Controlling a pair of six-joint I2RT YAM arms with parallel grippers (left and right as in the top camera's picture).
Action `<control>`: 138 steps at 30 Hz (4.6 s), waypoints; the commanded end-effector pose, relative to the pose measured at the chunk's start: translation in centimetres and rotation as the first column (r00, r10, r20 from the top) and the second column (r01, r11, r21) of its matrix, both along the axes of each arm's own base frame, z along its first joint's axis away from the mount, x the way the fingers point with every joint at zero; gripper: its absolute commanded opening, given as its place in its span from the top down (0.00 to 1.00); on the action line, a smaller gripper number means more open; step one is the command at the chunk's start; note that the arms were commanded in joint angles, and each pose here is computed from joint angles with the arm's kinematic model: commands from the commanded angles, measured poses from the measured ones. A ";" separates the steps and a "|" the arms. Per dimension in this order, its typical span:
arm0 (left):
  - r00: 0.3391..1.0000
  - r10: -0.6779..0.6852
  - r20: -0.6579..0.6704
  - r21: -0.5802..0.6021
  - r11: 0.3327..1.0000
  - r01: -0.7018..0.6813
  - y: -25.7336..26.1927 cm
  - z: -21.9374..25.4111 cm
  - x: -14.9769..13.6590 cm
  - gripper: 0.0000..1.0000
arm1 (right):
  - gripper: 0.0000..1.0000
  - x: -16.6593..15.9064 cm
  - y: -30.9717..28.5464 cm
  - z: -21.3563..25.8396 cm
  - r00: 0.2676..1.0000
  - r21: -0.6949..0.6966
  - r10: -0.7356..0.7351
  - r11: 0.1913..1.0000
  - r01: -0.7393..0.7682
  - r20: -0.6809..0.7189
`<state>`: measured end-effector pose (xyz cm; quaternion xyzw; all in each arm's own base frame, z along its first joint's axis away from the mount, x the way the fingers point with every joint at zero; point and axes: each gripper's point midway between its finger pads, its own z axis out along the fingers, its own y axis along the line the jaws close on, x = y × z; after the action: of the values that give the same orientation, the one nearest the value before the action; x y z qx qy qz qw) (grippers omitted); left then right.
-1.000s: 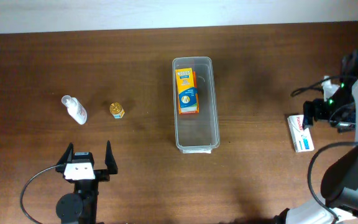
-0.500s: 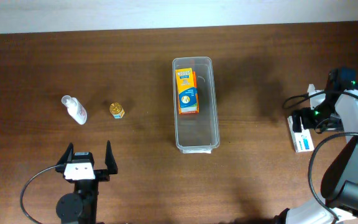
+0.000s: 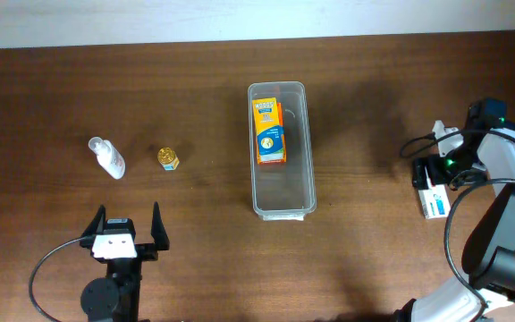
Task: Pack container
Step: 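Lower the right gripper over the white Panadol box and grasp it, then lift the Panadol box and carry it left over the container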
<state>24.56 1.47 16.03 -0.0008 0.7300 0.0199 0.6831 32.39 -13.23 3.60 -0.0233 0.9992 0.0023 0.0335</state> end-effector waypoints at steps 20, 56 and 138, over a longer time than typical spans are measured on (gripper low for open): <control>1.000 -0.003 -0.003 0.011 1.000 0.003 0.0 -0.1 0.0 0.01 | 0.02 -2.3 0.5 -3.3 0.995 0.011 0.018 1.000 -0.017 -0.103; 1.000 -0.003 -0.003 0.012 1.000 0.003 0.0 -0.1 0.0 0.01 | 0.19 -2.6 0.9 -4.2 0.996 0.021 0.010 1.000 -0.008 -0.093; 1.000 -0.003 -0.003 0.012 1.000 0.003 0.0 -0.1 0.0 0.01 | 0.35 -1.7 1.6 -2.5 0.993 0.076 -0.078 0.993 0.085 -0.092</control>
<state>24.56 1.47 16.03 -0.0008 0.7300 0.0199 0.6831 31.00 -12.23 1.66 0.0260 0.9992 0.0311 -0.0057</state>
